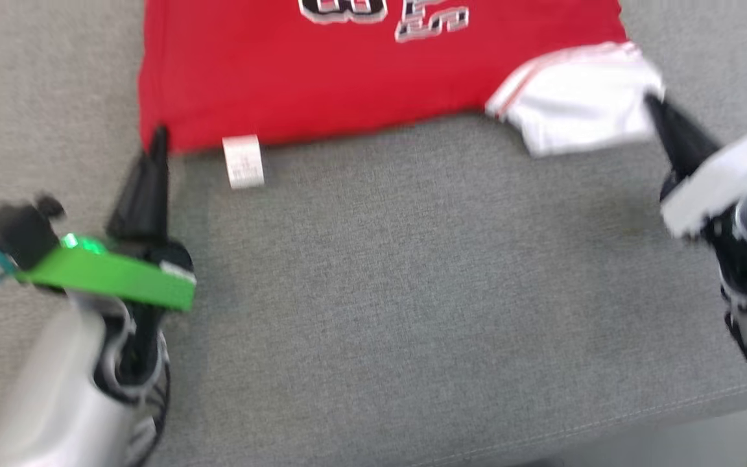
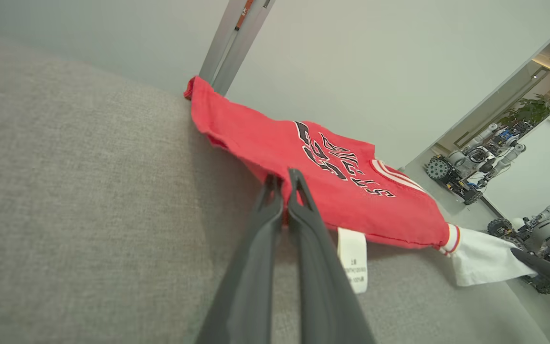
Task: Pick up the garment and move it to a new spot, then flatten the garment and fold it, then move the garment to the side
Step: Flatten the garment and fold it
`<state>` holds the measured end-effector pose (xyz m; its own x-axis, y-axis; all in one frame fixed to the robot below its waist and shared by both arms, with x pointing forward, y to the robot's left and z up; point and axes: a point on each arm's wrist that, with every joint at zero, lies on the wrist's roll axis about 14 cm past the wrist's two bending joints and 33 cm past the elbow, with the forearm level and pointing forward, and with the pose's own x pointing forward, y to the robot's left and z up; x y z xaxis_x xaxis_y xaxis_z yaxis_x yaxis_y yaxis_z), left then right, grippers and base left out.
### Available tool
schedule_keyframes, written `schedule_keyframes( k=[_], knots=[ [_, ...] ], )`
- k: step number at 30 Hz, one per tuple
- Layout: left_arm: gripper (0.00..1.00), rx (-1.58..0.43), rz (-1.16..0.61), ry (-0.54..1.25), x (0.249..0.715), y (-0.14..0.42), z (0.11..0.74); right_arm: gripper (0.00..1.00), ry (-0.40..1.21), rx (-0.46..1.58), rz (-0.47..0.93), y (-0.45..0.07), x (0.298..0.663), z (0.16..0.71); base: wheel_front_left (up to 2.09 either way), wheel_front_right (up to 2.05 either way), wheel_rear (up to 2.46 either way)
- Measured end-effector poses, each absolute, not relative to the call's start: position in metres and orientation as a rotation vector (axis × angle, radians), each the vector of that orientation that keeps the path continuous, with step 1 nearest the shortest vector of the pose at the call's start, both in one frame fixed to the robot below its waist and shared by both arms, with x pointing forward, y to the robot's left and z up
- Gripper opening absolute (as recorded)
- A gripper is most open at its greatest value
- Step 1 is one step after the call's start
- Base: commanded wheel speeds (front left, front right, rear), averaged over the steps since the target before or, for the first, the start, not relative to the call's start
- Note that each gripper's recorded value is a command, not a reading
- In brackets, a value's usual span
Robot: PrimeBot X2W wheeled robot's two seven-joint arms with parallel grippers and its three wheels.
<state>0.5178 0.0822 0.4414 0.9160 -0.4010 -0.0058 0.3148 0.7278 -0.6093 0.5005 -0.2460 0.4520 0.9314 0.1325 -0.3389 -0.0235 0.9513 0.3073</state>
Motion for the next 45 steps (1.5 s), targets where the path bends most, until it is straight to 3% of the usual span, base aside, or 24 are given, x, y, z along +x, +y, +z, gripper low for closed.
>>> schedule_keyframes(
  k=[9, 24, 32, 45],
  knots=[
    [0.0, -0.682, -0.343, 0.229, 0.445, 0.088, 0.435, 0.0, 0.633, 0.265, 0.028, -0.24, 0.401, 0.434, 0.0, 0.0, 0.0],
    [0.0, -0.596, -0.316, 0.364, 0.358, 0.1, 0.407, 0.0, 0.875, 0.227, -0.014, -0.224, 0.322, 0.428, 0.0, 0.0, 0.0],
    [0.0, -0.597, -0.315, 0.371, 0.346, 0.097, 0.41, 0.0, 0.826, 0.215, -0.016, -0.223, 0.328, 0.44, 0.0, 0.0, 0.0],
    [0.0, -0.587, -0.343, 0.288, 0.405, 0.089, 0.435, 0.0, 0.593, 0.114, 0.059, -0.219, 0.409, 0.482, 0.0, 0.0, 0.0]
  ],
)
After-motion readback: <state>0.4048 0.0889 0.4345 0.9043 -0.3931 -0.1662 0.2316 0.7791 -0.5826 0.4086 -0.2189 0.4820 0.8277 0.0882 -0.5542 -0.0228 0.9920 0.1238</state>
